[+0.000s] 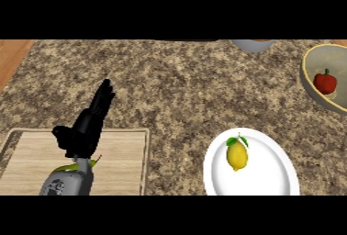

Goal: Pick the bell pepper from the plate and place it in the bowl

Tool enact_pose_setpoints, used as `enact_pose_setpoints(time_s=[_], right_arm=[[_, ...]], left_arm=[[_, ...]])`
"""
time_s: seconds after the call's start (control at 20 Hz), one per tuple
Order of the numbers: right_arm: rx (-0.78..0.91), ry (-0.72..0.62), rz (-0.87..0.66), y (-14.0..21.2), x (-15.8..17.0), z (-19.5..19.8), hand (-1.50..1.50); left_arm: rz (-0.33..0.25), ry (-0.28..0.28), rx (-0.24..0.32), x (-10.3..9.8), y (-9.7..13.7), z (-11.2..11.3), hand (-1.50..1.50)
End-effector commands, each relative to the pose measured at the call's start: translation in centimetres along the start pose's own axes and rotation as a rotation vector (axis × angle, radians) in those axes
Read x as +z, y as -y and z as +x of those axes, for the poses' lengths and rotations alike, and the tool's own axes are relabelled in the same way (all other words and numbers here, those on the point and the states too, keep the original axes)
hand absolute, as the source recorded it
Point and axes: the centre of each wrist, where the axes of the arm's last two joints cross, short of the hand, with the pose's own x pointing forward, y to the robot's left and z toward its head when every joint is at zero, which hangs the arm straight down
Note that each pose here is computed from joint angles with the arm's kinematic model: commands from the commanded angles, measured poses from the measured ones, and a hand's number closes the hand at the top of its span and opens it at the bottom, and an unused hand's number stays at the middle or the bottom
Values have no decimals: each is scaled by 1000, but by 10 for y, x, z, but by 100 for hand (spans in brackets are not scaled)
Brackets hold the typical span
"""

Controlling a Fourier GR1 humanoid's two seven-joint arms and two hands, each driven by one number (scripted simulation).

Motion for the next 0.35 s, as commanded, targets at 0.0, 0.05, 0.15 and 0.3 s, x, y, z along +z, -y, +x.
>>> enact_pose_setpoints(time_s=[0.0, 0.05, 0.15, 0.3], right_arm=[[-114, 68, 129, 7, 15, -10, -150], [-110, 83, 152, 13, 20, -7, -150], [-97, 73, 139, 9, 22, -13, -150], [-85, 69, 144, 4, 29, -27, -150]], left_arm=[[7, -6, -4, -6, 2, -1, 0], [15, -11, 1, -5, 9, -3, 0], [6, 8, 10, -4, 8, 0, 0], [6, 17, 1, -11, 0, 18, 0]])
